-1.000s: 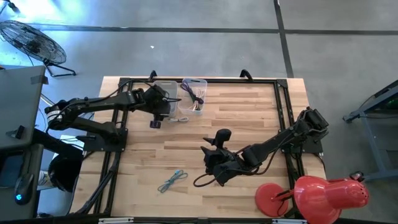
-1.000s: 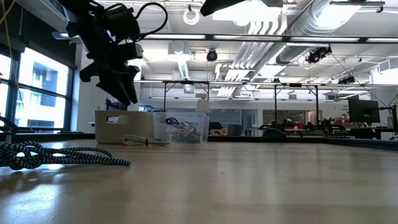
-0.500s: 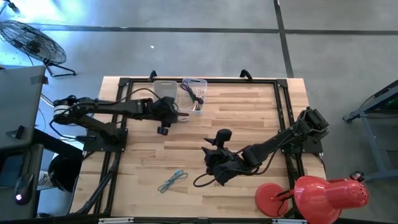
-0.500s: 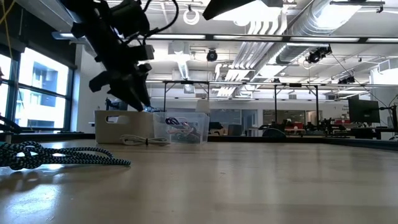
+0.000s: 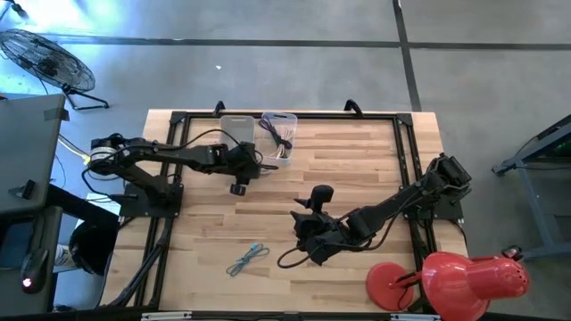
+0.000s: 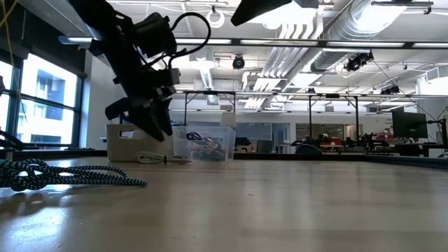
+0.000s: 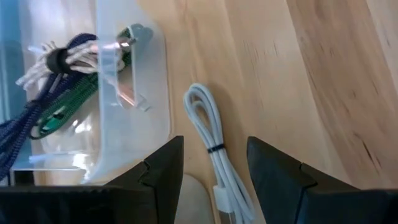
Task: Pick & Place USB Port
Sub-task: Put the white charger cable into the gray bin
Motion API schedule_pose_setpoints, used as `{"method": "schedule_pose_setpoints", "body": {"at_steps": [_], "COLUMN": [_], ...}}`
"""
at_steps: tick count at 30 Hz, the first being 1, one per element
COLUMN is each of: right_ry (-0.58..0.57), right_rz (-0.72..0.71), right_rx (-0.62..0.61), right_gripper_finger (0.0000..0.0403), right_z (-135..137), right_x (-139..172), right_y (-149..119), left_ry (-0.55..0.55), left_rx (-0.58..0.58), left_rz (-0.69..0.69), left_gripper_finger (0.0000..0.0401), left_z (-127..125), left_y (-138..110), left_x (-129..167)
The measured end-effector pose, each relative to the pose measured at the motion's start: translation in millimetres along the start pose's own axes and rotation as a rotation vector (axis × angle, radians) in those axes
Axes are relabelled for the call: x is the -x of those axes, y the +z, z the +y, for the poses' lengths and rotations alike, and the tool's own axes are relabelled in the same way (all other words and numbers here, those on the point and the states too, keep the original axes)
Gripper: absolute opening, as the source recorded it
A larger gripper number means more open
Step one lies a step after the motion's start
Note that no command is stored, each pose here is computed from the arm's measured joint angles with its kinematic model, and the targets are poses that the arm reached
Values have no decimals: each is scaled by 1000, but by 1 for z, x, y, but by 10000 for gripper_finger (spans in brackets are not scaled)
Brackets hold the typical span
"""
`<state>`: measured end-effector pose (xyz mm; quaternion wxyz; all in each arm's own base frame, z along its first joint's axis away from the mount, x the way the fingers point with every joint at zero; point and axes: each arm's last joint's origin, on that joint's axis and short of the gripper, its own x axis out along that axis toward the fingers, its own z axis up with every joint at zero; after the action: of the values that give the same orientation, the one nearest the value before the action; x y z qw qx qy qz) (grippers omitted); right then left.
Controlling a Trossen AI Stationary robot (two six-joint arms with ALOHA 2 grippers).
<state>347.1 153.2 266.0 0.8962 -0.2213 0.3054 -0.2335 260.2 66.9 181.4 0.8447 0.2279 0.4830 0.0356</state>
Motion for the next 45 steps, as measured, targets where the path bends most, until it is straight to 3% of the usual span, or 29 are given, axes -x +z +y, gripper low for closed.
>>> {"method": "schedule_pose_setpoints", "body": {"at_steps": [13,35,45], "right_ry": [1,5,9], "right_rz": [14,19,20], "right_rx": [-9,-8,-21], "right_gripper_finger": [181,181,181], "right_z": [0,0,0], "right_x": [-1,0,0], "right_y": [-3,-4,-4], "left_ry": [-1,26,4], "left_rx": [-12,-13,-18], "left_rz": [82,59,82], "left_gripper_finger": [170,170,170], "left_z": [-5,-5,-10], "left_y": [-4,-2,-4], "left_x": [-23,-31,-50]}}
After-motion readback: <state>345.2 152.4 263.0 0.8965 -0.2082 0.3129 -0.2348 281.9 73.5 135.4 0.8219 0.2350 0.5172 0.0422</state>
